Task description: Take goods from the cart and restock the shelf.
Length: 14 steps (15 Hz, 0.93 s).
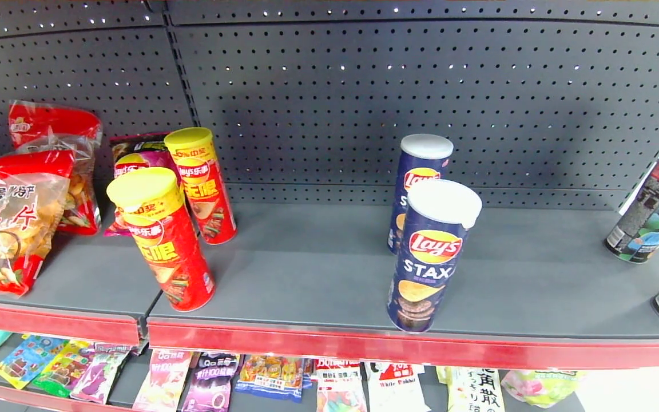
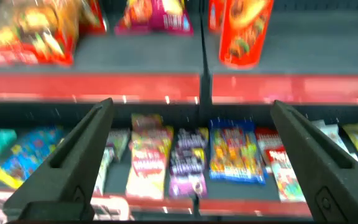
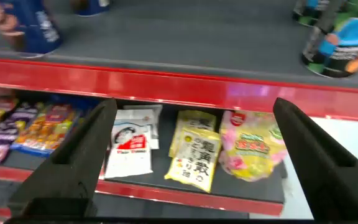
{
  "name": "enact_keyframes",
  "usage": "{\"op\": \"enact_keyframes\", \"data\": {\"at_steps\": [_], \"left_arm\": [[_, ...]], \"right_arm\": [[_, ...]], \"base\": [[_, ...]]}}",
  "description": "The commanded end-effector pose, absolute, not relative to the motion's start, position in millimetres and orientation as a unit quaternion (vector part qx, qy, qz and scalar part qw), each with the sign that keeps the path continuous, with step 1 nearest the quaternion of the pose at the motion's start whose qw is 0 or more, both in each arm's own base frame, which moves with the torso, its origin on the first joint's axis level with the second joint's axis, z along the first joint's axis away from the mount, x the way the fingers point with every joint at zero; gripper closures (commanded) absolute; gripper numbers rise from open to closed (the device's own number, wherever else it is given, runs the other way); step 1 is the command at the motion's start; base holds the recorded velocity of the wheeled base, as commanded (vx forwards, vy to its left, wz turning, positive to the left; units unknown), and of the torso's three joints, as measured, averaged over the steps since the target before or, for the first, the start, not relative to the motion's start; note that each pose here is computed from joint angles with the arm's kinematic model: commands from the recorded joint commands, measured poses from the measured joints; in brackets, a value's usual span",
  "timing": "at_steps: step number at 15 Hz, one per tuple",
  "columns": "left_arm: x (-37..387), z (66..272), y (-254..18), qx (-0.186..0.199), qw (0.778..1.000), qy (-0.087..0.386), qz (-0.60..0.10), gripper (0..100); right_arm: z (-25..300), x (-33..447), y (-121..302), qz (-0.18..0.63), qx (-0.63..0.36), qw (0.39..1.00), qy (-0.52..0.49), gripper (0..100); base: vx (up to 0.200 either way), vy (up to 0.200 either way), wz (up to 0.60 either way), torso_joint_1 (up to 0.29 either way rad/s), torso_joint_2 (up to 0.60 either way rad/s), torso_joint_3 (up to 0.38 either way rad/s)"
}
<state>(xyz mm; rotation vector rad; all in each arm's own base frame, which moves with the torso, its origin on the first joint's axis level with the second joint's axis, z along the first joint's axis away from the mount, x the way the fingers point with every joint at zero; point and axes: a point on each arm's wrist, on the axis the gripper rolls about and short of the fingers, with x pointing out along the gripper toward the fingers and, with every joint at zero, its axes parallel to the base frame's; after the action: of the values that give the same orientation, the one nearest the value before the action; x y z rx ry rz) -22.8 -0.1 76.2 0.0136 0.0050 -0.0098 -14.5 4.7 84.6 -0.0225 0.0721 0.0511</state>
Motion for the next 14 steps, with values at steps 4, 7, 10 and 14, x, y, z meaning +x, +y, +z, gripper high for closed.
{"op": "enact_keyframes", "data": {"at_steps": [4, 7, 10, 14], "left_arm": [[-23, 75, 0, 0.005, 1.0, 0.004, -0.005, 0], [-23, 76, 0, 0.004, 1.0, 0.003, -0.005, 0], [-23, 76, 0, 0.004, 1.0, 0.003, -0.005, 0], [-23, 76, 0, 0.004, 1.0, 0.003, -0.005, 0]], "right_arm": [[84, -17, 3, 0.105, -0.017, 0.994, 0.021, 0], [75, -23, 0, -0.005, 0.015, 1.0, 0.001, 0], [75, -23, 0, -0.003, 0.0, 1.0, 0.002, 0], [75, -23, 0, -0.004, 0.002, 1.0, 0.002, 0]], "base": [[0.0, 0.0, 0.0, 0.0, 0.0, 0.0], [0.0, 0.0, 0.0, 0.0, 0.0, 0.0], [0.0, 0.0, 0.0, 0.0, 0.0, 0.0], [0.0, 0.0, 0.0, 0.0, 0.0, 0.0]]}}
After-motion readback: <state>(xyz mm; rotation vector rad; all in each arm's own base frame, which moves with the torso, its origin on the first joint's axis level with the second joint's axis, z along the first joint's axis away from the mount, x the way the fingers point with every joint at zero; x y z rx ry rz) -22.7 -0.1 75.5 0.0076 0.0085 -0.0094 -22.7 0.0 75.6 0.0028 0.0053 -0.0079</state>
